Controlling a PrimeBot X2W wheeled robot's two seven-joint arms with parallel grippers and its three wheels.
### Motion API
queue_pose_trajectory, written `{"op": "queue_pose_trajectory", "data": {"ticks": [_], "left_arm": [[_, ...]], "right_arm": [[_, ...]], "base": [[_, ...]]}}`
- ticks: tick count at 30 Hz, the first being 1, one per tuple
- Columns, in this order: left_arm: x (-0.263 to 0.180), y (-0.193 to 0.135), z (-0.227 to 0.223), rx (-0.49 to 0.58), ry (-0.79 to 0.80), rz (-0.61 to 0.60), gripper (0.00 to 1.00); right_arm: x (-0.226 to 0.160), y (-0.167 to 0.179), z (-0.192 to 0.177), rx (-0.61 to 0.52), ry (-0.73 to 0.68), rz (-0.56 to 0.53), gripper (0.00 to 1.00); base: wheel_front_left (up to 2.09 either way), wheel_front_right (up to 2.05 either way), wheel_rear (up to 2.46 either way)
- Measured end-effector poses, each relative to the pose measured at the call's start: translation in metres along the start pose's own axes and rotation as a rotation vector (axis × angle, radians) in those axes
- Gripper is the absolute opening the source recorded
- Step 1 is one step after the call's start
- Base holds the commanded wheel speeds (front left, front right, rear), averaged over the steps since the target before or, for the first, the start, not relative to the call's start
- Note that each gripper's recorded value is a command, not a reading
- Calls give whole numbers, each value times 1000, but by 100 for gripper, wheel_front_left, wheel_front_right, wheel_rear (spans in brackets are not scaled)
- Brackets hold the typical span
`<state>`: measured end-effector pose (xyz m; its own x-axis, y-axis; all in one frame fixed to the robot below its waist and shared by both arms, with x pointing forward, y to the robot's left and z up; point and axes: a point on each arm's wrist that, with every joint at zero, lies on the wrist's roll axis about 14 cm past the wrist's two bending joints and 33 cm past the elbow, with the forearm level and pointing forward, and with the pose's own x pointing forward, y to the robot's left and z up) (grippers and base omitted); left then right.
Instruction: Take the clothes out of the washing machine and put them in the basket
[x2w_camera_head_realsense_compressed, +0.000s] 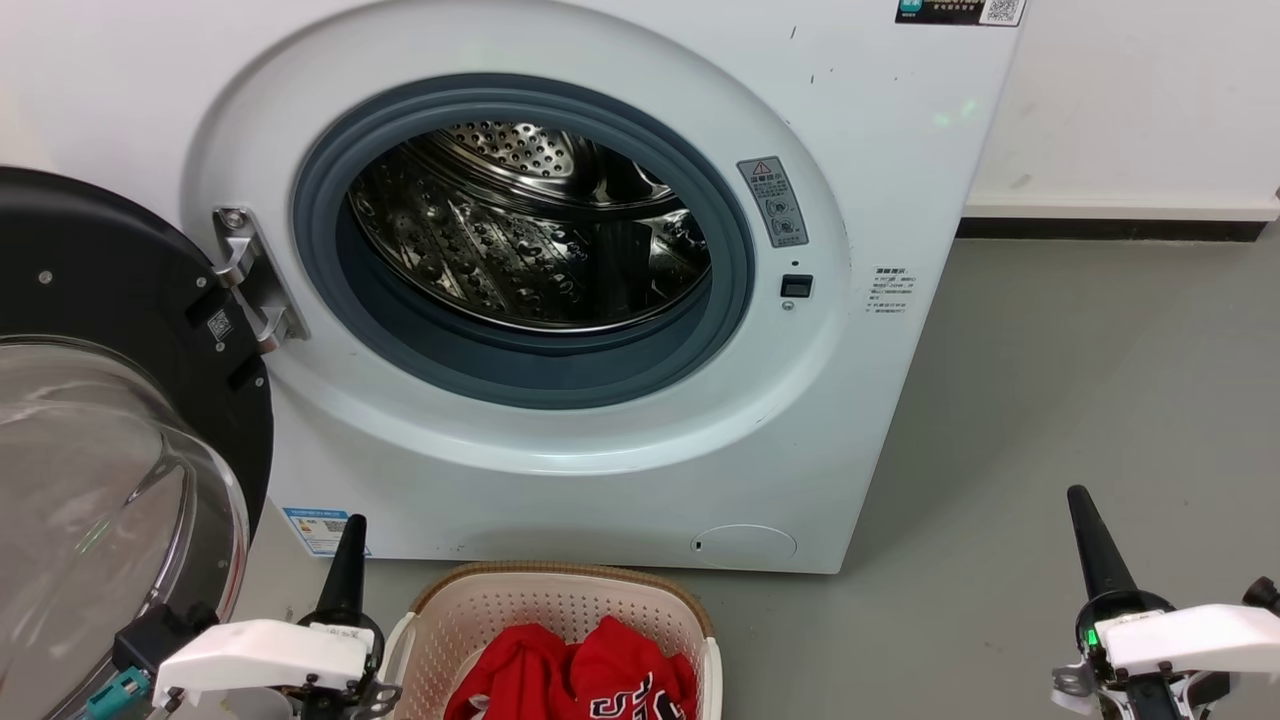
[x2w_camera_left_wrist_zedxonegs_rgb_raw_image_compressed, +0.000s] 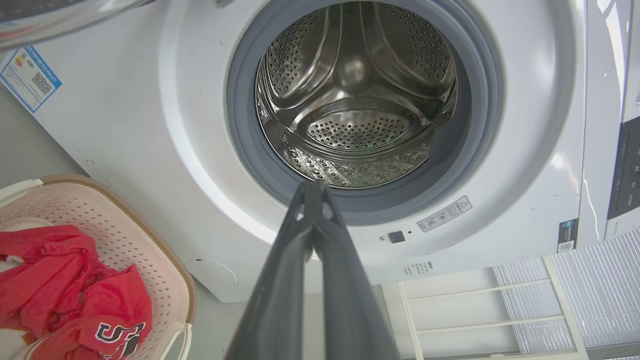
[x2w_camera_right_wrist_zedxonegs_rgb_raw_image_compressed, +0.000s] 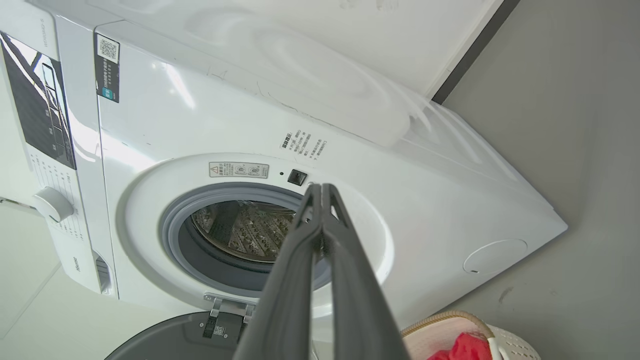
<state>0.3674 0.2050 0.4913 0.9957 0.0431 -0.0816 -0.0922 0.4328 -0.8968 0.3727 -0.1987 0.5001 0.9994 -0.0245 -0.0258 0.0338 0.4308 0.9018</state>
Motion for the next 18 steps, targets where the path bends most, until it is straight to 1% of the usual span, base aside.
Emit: {"op": "queue_pose_trajectory", "data": {"ticks": [18], "left_arm": [[8, -6, 0, -183, 14, -29, 0]], "right_arm": [[7, 3, 1, 181, 10, 8, 0]], "base": [[0, 0, 0]]}}
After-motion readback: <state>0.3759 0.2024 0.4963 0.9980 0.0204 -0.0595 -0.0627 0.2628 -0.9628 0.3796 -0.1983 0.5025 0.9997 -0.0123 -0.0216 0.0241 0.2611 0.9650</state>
